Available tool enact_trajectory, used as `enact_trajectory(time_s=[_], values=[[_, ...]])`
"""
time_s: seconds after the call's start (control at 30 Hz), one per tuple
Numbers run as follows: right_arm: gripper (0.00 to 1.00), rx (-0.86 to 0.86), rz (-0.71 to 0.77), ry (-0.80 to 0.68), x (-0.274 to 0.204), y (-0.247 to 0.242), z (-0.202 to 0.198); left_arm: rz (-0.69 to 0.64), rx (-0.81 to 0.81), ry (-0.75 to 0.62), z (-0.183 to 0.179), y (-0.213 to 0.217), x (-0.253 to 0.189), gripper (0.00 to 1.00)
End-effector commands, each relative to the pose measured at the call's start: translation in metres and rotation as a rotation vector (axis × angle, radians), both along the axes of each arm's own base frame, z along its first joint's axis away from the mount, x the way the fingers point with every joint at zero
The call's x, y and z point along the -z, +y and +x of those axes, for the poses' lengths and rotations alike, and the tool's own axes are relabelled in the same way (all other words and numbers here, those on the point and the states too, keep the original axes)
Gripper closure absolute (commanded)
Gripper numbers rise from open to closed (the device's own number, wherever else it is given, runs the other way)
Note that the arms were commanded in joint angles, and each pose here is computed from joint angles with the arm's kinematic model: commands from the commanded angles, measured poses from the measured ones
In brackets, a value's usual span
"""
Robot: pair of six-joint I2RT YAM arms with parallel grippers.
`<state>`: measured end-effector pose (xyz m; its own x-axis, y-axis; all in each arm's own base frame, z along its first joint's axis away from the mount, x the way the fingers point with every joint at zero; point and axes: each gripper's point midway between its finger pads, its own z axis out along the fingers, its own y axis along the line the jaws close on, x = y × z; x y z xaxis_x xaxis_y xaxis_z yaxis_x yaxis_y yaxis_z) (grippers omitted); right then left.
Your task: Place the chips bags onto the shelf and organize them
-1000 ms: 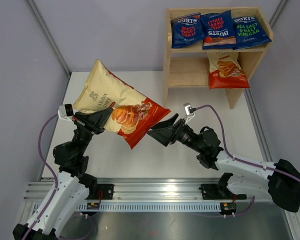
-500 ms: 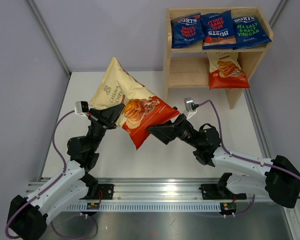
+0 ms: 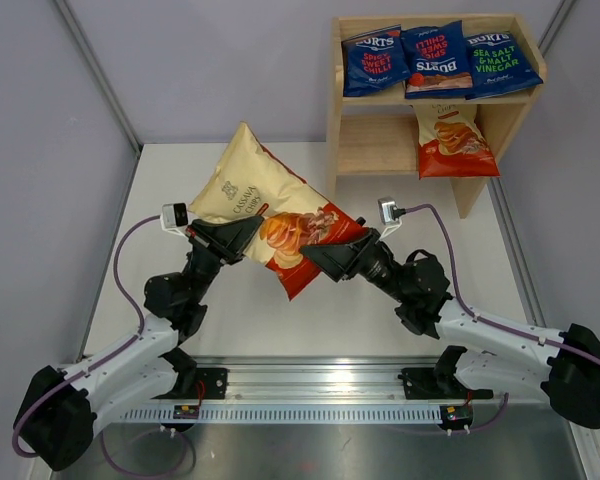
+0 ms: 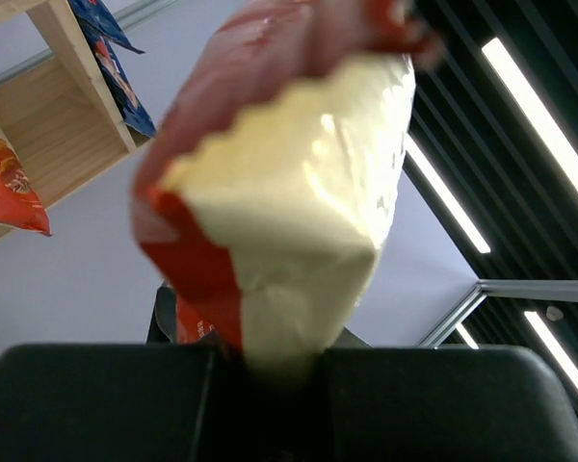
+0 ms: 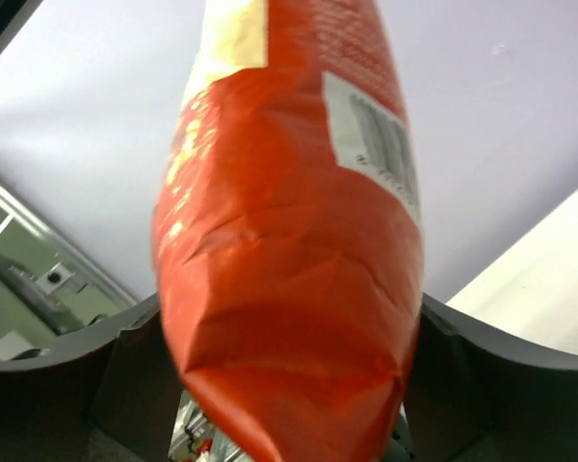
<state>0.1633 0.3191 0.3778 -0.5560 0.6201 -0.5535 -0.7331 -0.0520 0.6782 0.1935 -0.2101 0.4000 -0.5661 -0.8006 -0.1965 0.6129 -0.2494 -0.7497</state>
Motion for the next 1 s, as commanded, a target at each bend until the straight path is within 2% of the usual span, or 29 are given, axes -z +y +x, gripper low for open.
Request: enact_trajectory(time_s=[0.0,0.03,0.1,0.13,0.23,0.27,0.33,0.37,0.4,0.43,0.47,0.6,0.7,0.73,0.9,0.97], values=[[0.2,0.064,0.08,0.002,-0.028,-0.01,0.007,-0.031,0.015,-0.156,-0.024,0.002,-0.027,0.93],[0.35,0.073,0.071,0.012,-0.023,-0.01,0.009,-0.032,0.015,-0.155,-0.025,0.003,-0.027,0.91],[0.48,0.086,0.071,0.026,-0.019,-0.012,0.011,-0.005,0.008,-0.131,-0.021,0.001,-0.024,0.85],[0.57,0.093,0.063,0.036,-0.013,-0.012,0.013,0.017,-0.01,-0.134,-0.02,0.0,-0.022,0.76],[0.63,0.125,0.057,0.063,-0.001,-0.021,0.017,0.097,-0.068,-0.054,-0.007,-0.001,-0.01,0.52],[0.64,0.164,0.058,0.087,0.003,-0.027,0.024,0.172,-0.102,0.053,0.006,-0.002,0.01,0.47],[0.66,0.202,0.047,0.152,0.023,-0.039,0.031,0.269,-0.194,0.114,0.019,0.006,0.013,0.35],[0.67,0.245,0.052,0.177,0.03,-0.048,0.04,0.402,-0.249,0.267,0.035,0.01,0.052,0.35],[0.67,0.253,0.061,0.229,0.044,-0.057,0.042,0.475,-0.328,0.311,0.042,0.021,0.063,0.33],[0.68,0.273,0.066,0.263,0.053,-0.064,0.046,0.501,-0.405,0.343,0.048,0.034,0.055,0.33],[0.68,0.287,0.09,0.307,0.059,-0.071,0.05,0.602,-0.424,0.417,0.049,0.039,0.08,0.31],[0.69,0.359,0.119,0.364,0.083,-0.101,0.06,0.782,-0.477,0.422,0.052,0.052,0.1,0.27],[0.72,0.427,0.167,0.367,0.081,-0.126,0.061,0.888,-0.481,0.419,0.049,0.056,0.113,0.26],[0.72,0.464,0.126,0.41,0.095,-0.13,0.064,0.917,-0.478,0.418,0.049,0.057,0.117,0.26],[0.73,0.649,0.171,0.379,0.076,-0.177,0.062,1.082,-0.456,0.407,0.041,0.063,0.135,0.25],[0.76,0.714,0.145,0.37,0.073,-0.19,0.064,1.12,-0.44,0.404,0.037,0.064,0.139,0.25]])
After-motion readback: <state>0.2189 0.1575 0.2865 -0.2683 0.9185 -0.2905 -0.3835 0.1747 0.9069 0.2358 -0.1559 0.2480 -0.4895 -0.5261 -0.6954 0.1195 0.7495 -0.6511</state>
